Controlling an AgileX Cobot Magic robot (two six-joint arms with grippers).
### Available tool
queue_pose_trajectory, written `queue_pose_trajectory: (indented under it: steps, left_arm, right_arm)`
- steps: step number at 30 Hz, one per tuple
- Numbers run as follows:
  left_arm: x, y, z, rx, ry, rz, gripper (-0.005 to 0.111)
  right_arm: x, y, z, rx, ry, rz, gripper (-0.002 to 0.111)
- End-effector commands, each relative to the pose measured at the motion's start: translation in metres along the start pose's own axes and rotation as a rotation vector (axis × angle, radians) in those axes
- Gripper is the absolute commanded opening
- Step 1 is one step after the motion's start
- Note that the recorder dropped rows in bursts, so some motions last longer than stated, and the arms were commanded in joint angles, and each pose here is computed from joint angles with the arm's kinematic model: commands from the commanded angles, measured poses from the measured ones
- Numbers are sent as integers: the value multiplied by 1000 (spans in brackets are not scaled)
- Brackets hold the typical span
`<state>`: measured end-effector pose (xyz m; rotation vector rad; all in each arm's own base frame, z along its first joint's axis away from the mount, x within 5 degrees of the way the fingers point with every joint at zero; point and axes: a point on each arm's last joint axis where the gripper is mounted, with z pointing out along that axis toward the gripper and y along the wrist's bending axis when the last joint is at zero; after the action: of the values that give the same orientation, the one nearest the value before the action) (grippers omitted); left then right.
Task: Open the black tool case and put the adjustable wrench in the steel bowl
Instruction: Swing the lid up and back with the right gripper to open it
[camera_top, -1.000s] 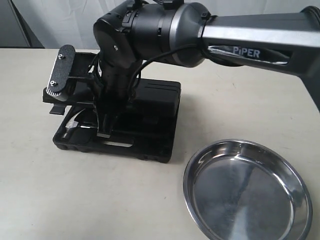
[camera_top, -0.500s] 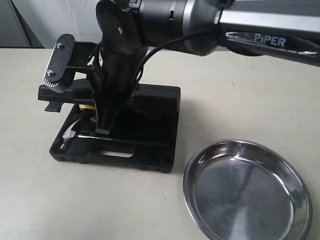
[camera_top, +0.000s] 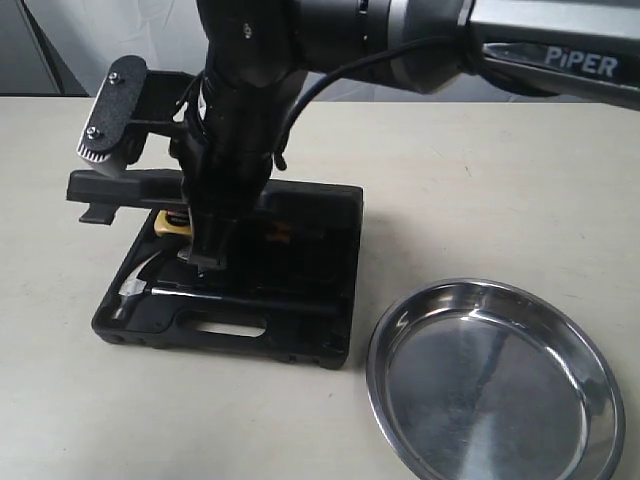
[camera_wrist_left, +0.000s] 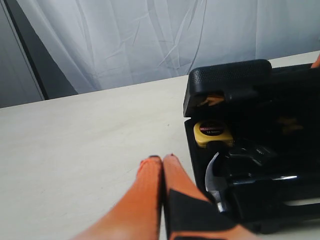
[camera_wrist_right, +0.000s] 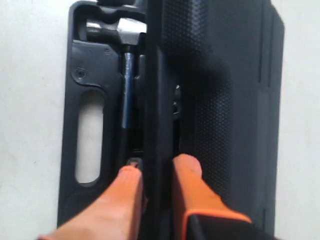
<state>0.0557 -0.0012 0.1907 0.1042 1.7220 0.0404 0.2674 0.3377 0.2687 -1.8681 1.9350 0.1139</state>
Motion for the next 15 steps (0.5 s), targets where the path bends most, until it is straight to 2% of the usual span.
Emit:
queue_pose_trajectory:
  steps: [1, 15]
  left_arm:
    - [-1, 0, 0, 1, -3, -5, 0]
    - [-1, 0, 0, 1, -3, -5, 0]
  right_arm:
    - [-4, -8, -22, 99, -43, -51, -1]
    - [-7, -30, -24, 339, -52, -138, -1]
